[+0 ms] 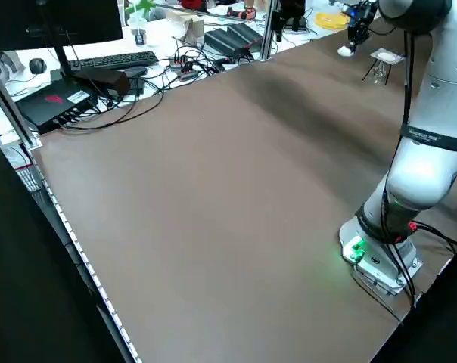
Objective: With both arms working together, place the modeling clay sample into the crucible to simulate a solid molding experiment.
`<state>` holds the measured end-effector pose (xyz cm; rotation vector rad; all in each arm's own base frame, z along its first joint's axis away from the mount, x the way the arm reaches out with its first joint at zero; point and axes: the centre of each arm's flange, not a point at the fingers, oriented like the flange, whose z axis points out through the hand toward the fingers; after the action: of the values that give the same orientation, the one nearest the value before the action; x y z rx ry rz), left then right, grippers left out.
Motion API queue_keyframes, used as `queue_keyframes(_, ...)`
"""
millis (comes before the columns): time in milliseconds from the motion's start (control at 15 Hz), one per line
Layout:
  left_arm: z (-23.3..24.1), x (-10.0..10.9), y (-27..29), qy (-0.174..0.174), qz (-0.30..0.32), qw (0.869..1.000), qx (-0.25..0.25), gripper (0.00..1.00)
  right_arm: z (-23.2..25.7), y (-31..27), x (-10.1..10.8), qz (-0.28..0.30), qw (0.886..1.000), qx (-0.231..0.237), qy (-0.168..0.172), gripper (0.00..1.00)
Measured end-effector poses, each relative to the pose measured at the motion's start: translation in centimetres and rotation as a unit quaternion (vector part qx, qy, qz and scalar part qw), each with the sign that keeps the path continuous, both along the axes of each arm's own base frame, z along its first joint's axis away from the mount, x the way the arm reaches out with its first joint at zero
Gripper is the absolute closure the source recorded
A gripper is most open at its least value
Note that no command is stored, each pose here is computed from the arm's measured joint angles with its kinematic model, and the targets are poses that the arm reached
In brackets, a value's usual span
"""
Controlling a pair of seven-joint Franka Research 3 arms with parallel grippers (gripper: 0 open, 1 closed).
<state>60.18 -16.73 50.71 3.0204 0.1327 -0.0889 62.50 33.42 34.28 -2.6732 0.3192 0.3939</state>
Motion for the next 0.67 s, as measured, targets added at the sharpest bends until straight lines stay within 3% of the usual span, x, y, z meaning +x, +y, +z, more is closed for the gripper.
queue_keyframes(333,3.2,-2.0,6.4,0.02,-0.146,0.985,0.088,0.0,3.8,-8.3,1.1,0.035,0.998,-0.058,0.011,0.96)
queue_keyframes(667,7.0,-5.2,10.7,0.038,-0.123,0.989,0.074,0.0,2.3,-17.0,1.6,0.095,0.994,-0.05,0.035,0.96)
